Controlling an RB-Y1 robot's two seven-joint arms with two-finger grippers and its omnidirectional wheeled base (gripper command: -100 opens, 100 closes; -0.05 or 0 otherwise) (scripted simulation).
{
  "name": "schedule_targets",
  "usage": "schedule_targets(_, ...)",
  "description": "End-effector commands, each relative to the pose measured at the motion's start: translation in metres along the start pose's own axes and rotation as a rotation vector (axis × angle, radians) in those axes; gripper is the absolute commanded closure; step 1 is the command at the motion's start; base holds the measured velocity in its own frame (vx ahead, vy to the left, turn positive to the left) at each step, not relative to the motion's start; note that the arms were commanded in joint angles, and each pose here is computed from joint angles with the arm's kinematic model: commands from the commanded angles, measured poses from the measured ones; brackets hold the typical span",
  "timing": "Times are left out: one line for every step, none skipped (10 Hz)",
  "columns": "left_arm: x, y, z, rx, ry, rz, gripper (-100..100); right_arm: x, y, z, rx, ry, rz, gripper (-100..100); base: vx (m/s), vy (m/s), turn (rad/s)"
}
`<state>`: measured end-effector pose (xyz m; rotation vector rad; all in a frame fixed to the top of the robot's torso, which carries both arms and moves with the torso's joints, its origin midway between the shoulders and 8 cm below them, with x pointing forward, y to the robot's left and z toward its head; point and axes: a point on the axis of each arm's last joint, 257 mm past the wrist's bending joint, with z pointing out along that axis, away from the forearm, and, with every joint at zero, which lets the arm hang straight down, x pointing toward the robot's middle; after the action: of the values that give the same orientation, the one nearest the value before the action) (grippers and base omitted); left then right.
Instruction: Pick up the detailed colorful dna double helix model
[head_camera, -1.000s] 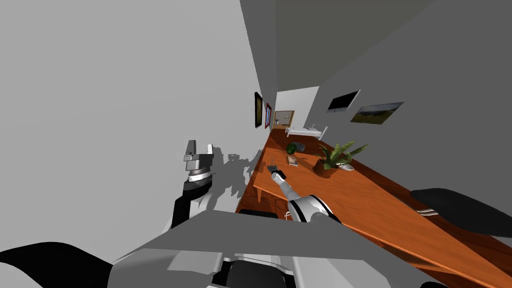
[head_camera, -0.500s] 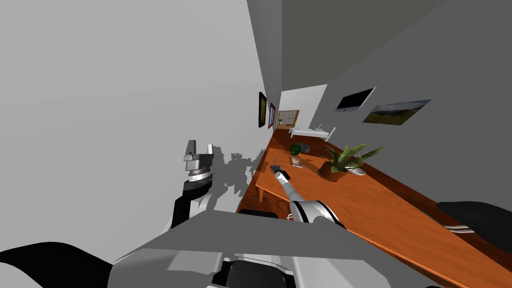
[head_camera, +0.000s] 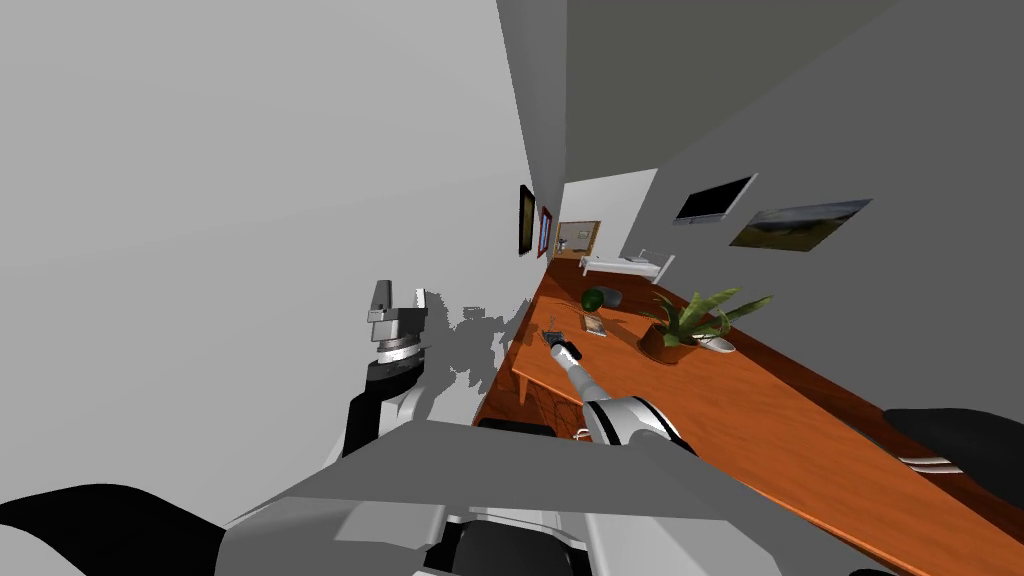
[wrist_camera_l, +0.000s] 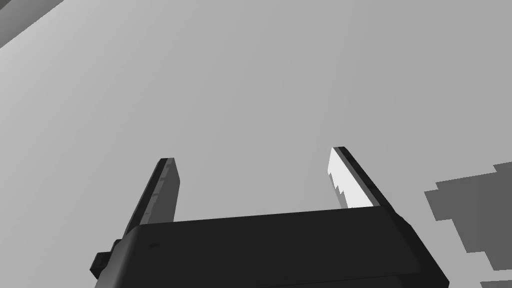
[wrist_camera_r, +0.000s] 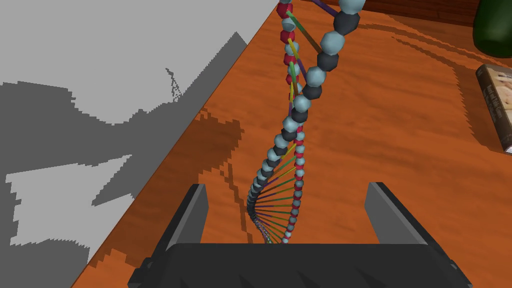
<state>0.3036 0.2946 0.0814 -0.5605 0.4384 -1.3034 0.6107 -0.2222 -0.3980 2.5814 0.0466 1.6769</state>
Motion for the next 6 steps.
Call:
schedule_targets(0.0,0.0,0.0,0.0,0.0,0.0,0,-0.003,0.023,0.001,-0.028,-0.002,0.018,-100,-0.014,0.015,0.19)
schedule_targets(0.0,0.0,0.0,0.0,0.0,0.0,0,-0.003,0.023,0.001,-0.028,-0.002,0.018,-100,-0.018,0.011,0.149)
schedule_targets(0.0,0.0,0.0,0.0,0.0,0.0,0,-0.003,0.023,0.001,-0.028,-0.002,0.018,-100,-0.009,0.005,0.004)
schedule_targets(0.0,0.0,0.0,0.0,0.0,0.0,0,-0.003,0.023,0.001,-0.028,-0.002,0.018,-100,-0.001,0.003,-0.021)
schedule_targets(0.0,0.0,0.0,0.0,0.0,0.0,0,-0.005,0.046,0.0,-0.058,-0.004,0.031,-100,-0.01,0.014,0.204)
schedule_targets(0.0,0.0,0.0,0.0,0.0,0.0,0,-0.005,0.051,0.0,-0.068,-0.004,0.023,-100,-0.014,0.012,0.133)
